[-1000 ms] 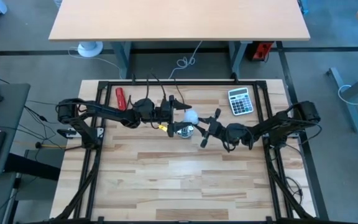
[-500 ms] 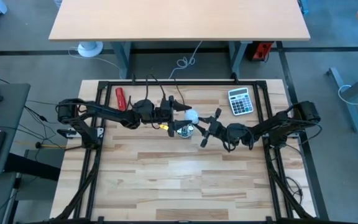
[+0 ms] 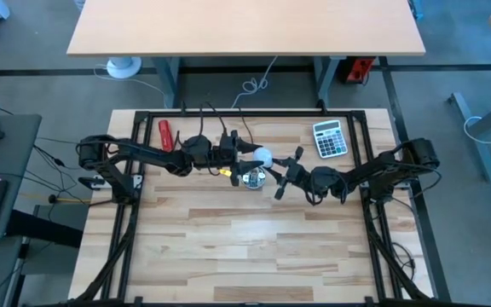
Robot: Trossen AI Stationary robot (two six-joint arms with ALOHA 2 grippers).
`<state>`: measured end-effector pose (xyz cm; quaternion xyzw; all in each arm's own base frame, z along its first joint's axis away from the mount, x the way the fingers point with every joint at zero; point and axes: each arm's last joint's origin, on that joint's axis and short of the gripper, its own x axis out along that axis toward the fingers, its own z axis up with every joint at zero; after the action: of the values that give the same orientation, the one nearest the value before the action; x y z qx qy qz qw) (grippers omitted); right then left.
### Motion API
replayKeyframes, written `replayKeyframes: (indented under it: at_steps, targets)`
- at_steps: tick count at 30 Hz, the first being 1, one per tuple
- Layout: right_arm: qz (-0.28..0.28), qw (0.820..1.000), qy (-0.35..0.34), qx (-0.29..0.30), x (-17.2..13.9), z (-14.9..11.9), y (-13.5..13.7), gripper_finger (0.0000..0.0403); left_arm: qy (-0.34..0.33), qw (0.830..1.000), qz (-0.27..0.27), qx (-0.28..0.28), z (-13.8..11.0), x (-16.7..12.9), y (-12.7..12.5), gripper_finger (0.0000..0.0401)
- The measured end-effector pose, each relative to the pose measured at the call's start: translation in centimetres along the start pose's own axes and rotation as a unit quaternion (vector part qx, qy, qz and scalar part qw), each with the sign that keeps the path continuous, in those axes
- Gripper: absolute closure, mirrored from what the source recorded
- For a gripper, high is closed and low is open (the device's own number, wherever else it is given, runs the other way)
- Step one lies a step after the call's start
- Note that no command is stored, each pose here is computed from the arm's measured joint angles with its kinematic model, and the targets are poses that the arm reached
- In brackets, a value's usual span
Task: Screw lightbulb
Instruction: Insert the lightbulb into the silver lamp socket
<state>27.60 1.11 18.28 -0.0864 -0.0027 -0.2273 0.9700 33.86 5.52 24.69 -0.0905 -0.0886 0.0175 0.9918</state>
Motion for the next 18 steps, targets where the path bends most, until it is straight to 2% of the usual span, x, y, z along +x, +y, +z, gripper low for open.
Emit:
replayKeyframes:
  at_steps: [3, 8, 10, 13, 18]
  targets:
    - [0.004, 1.000, 0.002, 0.004, 0.0, -0.1, 0.0, 0.0272, 0.011, 1.000, 0.005, 0.006, 0.2, -0.2, 0.0, 0.0172]
    - [0.000, 0.999, 0.003, 0.048, -0.1, 0.0, 0.1, 0.0173, 0.057, 0.998, 0.020, 0.016, 0.8, -0.8, 0.2, 0.0172]
    - [0.004, 0.998, 0.006, 0.062, -0.2, 0.0, 0.4, 0.0147, 0.083, 0.996, 0.029, 0.016, 0.8, -1.2, 0.3, 0.0172]
    - [0.018, 0.997, 0.017, 0.077, -0.7, -0.1, 1.2, 0.0128, 0.116, 0.992, 0.037, 0.013, 0.8, -1.6, 0.5, 0.0172]
    - [0.035, 0.993, 0.065, 0.087, -2.0, -0.2, 2.3, 0.0123, 0.161, 0.986, 0.052, 0.009, 0.0, -1.9, 0.7, 0.0172]
